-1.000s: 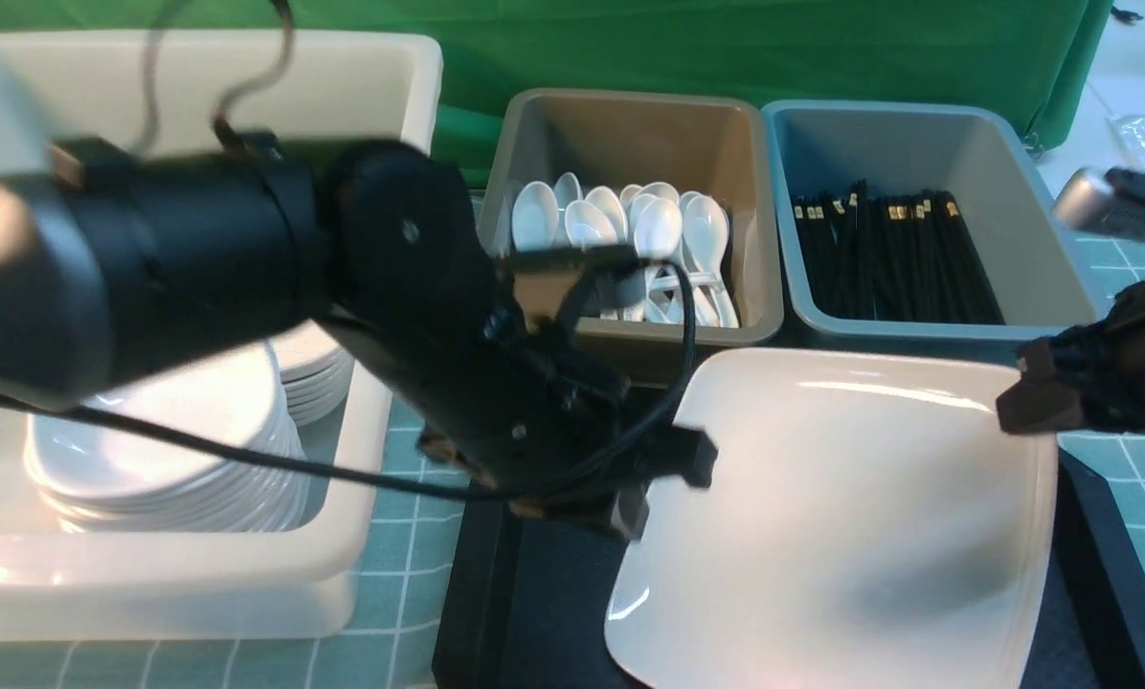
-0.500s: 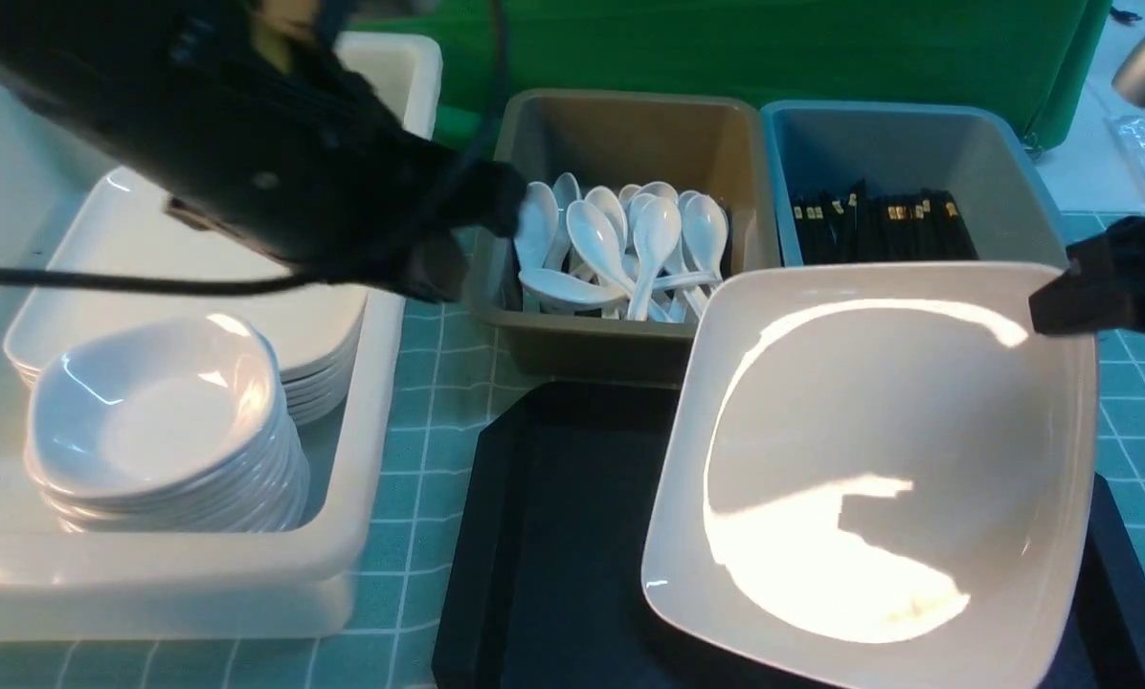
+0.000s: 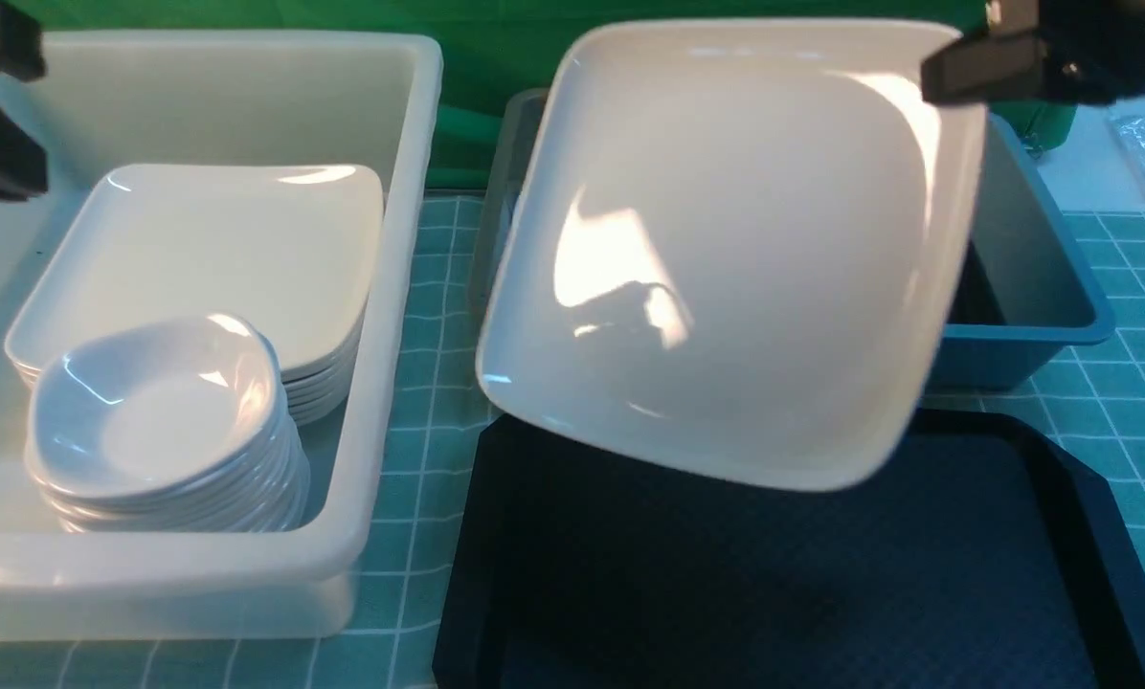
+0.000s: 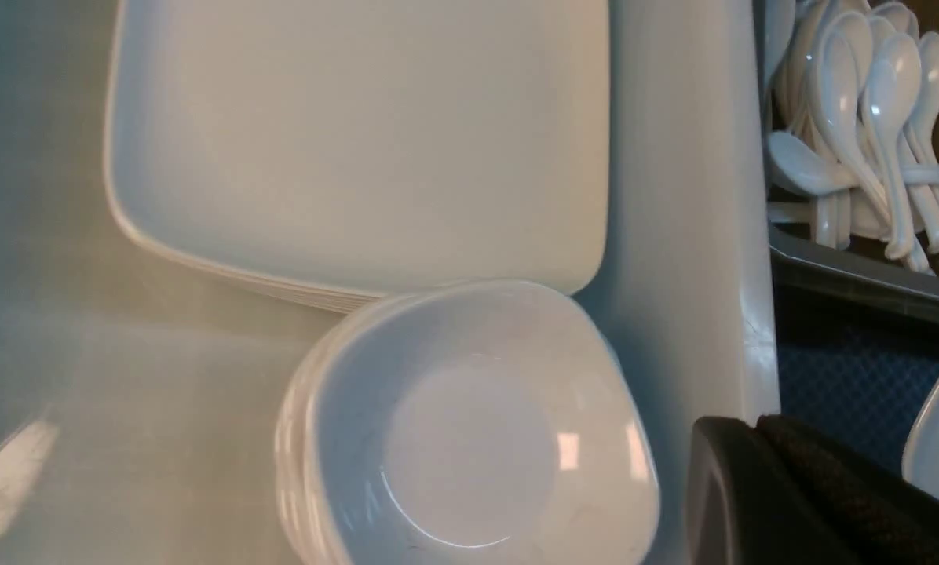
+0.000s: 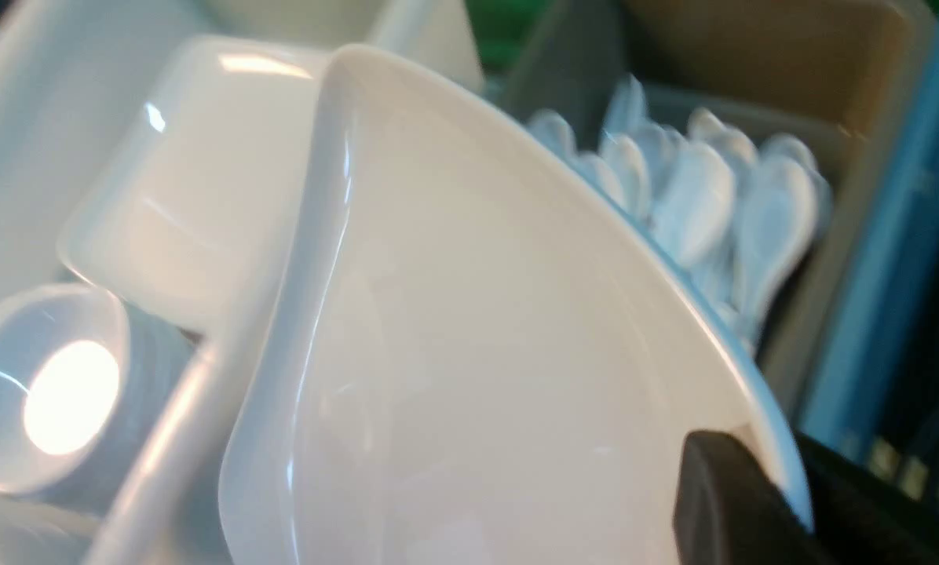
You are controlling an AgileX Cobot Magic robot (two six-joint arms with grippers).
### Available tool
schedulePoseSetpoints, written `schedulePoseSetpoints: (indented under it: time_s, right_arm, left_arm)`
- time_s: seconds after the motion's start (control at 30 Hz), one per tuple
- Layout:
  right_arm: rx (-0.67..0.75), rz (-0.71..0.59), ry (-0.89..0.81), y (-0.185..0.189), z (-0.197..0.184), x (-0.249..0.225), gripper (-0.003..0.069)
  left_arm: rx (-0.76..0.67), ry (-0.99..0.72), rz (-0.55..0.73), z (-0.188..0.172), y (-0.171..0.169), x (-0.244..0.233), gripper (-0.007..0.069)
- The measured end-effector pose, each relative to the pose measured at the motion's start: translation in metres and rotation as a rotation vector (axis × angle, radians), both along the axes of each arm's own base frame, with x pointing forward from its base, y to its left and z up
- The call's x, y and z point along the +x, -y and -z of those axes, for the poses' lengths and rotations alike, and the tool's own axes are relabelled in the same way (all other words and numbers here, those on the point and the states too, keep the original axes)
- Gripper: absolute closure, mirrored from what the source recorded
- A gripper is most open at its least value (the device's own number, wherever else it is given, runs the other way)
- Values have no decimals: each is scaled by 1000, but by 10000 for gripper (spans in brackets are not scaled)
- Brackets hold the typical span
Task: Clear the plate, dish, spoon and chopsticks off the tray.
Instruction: Use the right arm to put the plate into the large storage box on the left
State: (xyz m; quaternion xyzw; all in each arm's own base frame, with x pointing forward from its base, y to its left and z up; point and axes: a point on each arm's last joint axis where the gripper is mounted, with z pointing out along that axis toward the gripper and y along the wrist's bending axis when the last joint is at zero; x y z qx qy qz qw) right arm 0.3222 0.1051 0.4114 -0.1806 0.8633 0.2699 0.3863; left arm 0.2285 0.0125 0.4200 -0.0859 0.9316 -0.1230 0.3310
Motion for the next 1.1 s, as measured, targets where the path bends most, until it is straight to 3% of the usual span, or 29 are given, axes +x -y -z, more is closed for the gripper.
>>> schedulePoseSetpoints:
  time_s: [0.33, 0.7, 0.87, 1.1]
  right_arm:
    - [173, -161, 37, -80, -12, 62, 601]
    - [302, -155, 135, -185, 45, 123, 601]
    - [276, -129, 171, -209, 68, 127, 601]
    - [208, -116, 229, -218, 68, 122, 601]
  left_arm:
    - [-27, 28, -76, -6, -20, -11, 617]
    - [-36, 35, -53, -7, -18, -10, 616]
    - [-35, 28, -47, -6, -17, -11, 615]
    - [-51, 31, -40, -7, -16, -11, 615]
